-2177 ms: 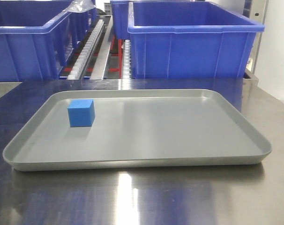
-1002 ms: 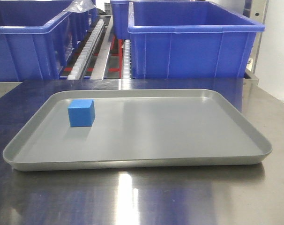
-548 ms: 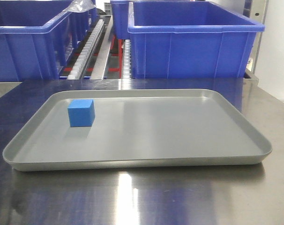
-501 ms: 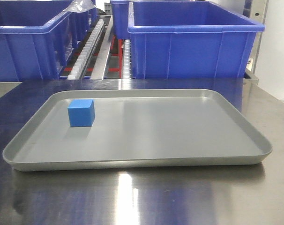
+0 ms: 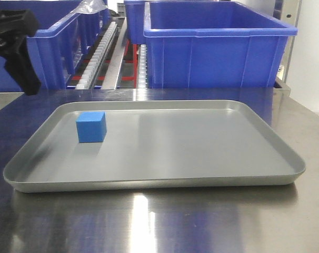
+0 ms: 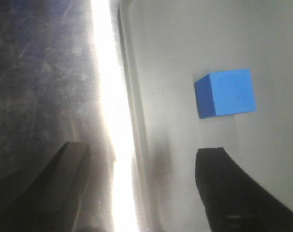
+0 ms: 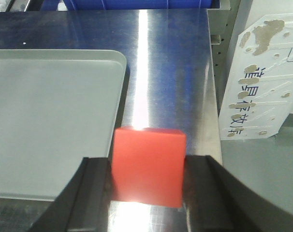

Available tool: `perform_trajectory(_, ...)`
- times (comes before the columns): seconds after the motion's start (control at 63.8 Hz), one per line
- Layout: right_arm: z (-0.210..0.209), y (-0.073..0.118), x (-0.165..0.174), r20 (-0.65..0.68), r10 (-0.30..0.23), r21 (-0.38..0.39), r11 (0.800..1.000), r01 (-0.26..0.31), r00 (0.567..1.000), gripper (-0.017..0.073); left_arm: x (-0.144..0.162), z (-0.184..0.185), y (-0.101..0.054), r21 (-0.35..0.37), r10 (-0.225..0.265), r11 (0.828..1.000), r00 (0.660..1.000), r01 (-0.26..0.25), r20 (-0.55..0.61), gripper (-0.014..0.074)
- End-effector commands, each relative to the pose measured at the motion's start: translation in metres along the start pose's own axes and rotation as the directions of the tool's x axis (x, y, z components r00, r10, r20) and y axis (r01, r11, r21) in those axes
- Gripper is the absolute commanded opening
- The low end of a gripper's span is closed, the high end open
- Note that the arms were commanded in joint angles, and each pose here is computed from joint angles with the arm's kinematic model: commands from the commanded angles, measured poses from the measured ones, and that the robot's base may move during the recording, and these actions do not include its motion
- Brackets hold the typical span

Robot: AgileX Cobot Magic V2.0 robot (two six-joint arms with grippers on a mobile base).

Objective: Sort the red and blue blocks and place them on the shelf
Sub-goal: 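Move the open left gripper down over the blue cube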

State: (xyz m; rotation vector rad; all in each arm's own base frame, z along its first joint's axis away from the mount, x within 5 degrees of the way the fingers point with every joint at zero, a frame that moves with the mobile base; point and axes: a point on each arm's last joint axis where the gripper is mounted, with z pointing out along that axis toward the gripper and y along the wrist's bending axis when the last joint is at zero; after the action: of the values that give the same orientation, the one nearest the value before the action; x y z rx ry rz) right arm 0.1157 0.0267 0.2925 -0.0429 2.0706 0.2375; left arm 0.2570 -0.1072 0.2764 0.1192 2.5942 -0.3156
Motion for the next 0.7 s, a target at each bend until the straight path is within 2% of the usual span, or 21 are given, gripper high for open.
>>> perform_trajectory(0.0, -0.005, 0.002, -0.015, 0.100, -0.005, -0.015, 1.000, 0.007, 0.995, 0.0050, -0.014, -0.015, -0.012, 0.056, 0.000, 0.998, 0.992, -0.007, 0.125, 0.0514)
perform_trajectory(0.11, -0.005, 0.002, -0.015, 0.100, -0.005, -0.015, 1.000, 0.007, 0.995, 0.0050, -0.016, -0.012, -0.018, 0.076, -0.017, 0.997, 0.990, 0.007, 0.141, 0.0514)
perform_trajectory(0.36, -0.005, 0.002, -0.015, 0.100, -0.005, -0.015, 1.000, 0.007, 0.995, 0.0050, -0.025, -0.004, -0.022, 0.080, -0.024, 0.997, 0.991, 0.013, 0.130, 0.0514)
perform_trajectory(0.548, -0.005, 0.002, -0.015, 0.100, -0.005, -0.015, 1.000, 0.007, 0.995, 0.0050, -0.031, 0.001, -0.036, 0.100, 0.001, 0.995, 0.992, -0.014, 0.125, 0.0514)
perform_trajectory(0.689, -0.005, 0.002, -0.015, 0.100, -0.005, -0.015, 1.000, 0.007, 0.995, 0.0050, -0.031, 0.011, -0.045, 0.111, -0.004, 0.994, 0.995, -0.007, 0.104, 0.0514)
